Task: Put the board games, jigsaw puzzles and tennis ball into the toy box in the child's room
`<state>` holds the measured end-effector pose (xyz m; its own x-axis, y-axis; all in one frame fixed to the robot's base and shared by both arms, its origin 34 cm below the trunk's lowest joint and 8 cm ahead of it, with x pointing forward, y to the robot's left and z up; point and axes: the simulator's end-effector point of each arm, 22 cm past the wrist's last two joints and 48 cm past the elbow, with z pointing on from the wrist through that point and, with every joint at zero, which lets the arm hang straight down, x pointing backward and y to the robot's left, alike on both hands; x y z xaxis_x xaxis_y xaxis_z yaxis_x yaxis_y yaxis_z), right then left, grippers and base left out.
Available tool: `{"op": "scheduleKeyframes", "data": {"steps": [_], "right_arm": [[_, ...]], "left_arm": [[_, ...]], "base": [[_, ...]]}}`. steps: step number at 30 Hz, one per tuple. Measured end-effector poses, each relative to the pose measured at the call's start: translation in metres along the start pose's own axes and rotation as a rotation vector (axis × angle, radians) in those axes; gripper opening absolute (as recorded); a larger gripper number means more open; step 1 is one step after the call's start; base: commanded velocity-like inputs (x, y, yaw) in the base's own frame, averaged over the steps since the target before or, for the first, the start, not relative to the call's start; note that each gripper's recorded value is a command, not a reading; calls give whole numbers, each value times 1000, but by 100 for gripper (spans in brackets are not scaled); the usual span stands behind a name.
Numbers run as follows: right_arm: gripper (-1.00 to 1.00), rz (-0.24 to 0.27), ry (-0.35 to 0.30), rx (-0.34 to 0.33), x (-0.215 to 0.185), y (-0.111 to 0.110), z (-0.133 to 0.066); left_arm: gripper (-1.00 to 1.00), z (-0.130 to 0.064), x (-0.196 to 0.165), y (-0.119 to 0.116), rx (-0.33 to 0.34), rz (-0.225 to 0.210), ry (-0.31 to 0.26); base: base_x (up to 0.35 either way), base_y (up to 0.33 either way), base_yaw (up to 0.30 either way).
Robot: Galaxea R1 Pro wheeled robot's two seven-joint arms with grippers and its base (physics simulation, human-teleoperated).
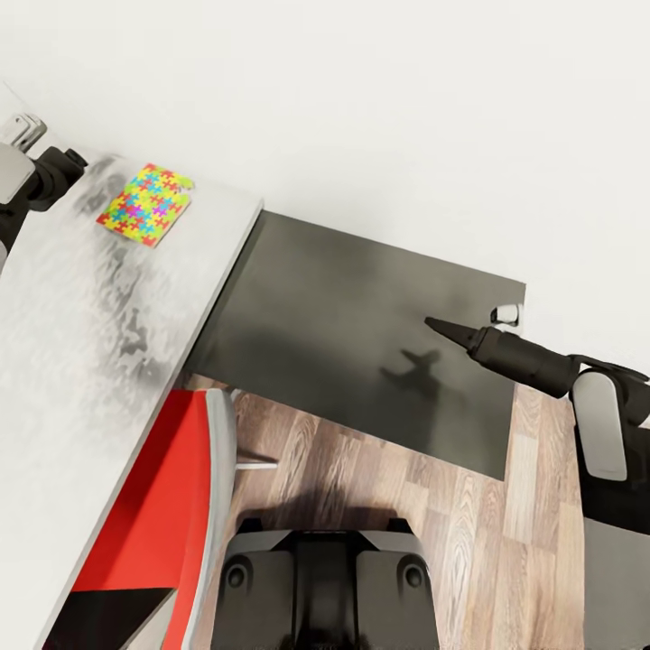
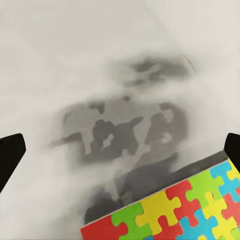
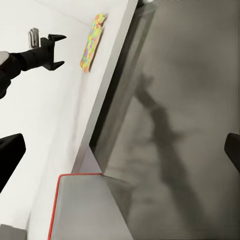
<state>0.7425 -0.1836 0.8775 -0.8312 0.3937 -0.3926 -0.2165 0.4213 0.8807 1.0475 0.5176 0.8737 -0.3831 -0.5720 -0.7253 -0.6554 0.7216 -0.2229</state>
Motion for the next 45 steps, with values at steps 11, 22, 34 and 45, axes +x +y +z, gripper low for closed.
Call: {"op": "scheduleKeyframes", "data": {"steps": [11, 22, 34, 45], "right_arm": [[100, -37, -21, -24, -22, 5, 8], [100, -68, -37, -45, -41, 9, 16], [100, -51, -18, -45, -29, 2, 21], [100, -43, -9, -45, -24, 0, 22]], "left_arm": [[100, 11, 11, -5, 62, -47, -4], [100, 20, 22, -3, 83, -49, 3], [100, 30, 38, 6, 78, -41, 10], [100, 34, 52, 16, 66, -32, 23]], "base": [[0, 0, 0], [0, 0, 0], [0, 0, 0], [0, 0, 0]]}}
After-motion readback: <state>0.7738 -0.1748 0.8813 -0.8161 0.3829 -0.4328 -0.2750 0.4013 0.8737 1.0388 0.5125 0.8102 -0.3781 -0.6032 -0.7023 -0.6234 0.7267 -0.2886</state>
